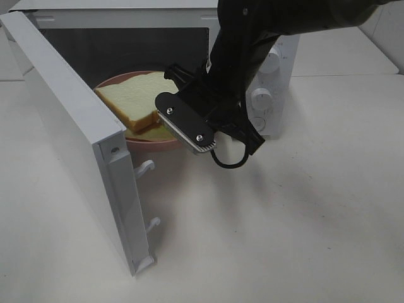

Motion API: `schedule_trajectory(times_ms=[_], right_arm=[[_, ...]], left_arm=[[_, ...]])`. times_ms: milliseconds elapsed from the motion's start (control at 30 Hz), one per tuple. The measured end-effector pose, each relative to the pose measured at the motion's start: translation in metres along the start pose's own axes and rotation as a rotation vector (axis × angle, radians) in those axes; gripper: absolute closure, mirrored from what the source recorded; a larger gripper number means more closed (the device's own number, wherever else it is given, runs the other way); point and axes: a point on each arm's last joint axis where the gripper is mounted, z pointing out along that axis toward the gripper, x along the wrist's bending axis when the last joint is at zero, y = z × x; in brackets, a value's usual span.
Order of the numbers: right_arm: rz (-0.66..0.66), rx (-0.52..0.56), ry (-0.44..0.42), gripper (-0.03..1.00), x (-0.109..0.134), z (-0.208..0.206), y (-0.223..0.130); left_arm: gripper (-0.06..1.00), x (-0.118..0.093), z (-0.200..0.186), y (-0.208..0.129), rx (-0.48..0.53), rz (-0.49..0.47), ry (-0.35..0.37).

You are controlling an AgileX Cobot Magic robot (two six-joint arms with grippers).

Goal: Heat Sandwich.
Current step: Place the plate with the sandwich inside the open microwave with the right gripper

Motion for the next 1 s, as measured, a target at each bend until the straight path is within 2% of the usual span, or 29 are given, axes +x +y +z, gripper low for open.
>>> schedule_trajectory(times_ms=[300, 1000], right_arm=[[0.04, 0.034, 0.007, 0.93, -0.025, 0.013, -0.008], [0.112, 0.084, -0.05, 0.93, -0.07, 0.034, -0.019]], left_arm=[[-0.04, 0.0, 0.0, 0.0, 0.0, 0.0, 0.0], [-0.04, 0.0, 0.0, 0.0, 0.0, 0.0, 0.0]])
